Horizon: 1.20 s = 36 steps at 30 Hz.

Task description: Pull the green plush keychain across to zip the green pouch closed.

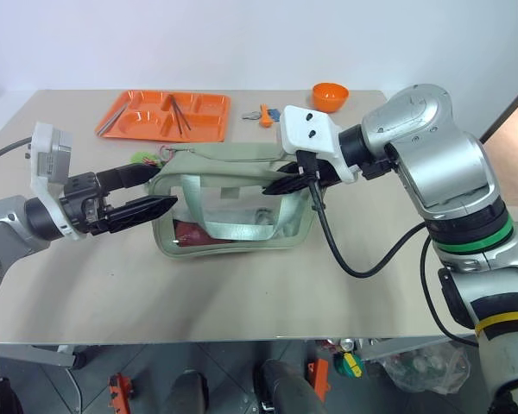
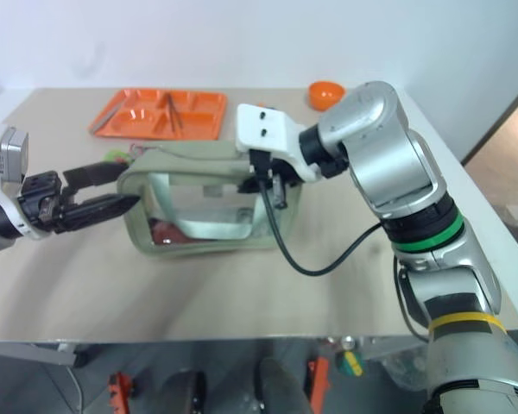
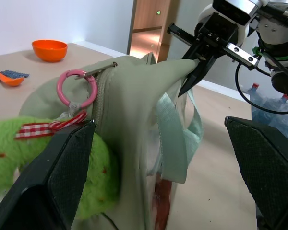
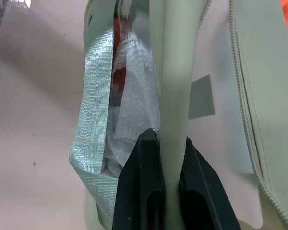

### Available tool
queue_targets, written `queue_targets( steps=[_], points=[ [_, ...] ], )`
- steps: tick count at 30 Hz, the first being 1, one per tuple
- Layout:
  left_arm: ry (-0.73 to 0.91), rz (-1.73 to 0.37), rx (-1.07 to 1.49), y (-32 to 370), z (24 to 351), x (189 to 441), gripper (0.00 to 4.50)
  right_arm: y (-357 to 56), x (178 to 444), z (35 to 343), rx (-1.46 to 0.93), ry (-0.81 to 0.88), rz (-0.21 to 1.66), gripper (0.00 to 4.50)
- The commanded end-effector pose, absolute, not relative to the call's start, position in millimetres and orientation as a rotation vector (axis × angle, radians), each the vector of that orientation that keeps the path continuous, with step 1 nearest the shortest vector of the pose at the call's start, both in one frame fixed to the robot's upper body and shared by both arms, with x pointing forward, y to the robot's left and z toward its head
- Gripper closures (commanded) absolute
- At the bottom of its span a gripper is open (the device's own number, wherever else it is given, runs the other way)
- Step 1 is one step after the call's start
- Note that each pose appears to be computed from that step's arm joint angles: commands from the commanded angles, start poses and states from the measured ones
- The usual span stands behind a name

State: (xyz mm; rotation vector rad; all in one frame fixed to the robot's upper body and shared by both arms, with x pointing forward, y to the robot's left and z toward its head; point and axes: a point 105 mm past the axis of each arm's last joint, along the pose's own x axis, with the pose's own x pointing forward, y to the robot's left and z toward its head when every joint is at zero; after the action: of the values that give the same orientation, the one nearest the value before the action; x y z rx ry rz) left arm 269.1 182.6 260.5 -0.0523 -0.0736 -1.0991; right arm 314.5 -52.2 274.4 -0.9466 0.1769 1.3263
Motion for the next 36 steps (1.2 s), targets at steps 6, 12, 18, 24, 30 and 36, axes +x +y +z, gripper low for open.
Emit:
queue_targets(
  steps=[6,12,18,24,30,36],
  points=[
    [-0.124,-1.085,-0.02,186,276,262,0.0,-42,307,268,-0.92,0.111,1.321,3.77],
    [-0.125,-1.088,-0.021,185,278,262,0.0,-32,307,264,-0.819,0.104,1.331,1.77],
    [-0.128,-1.1,-0.02,182,280,263,0.0,-40,301,288,-0.622,0.128,1.411,0.03],
    [-0.124,-1.109,-0.023,180,279,265,0.0,-82,292,342,-0.425,0.05,1.492,0.03],
    [-0.118,-1.094,-0.024,187,282,266,0.0,-132,300,310,-0.612,0.143,1.361,0.03],
    [-0.111,-1.107,-0.019,186,284,265,0.0,-147,298,281,-0.623,0.228,1.319,0.03]
  ],
)
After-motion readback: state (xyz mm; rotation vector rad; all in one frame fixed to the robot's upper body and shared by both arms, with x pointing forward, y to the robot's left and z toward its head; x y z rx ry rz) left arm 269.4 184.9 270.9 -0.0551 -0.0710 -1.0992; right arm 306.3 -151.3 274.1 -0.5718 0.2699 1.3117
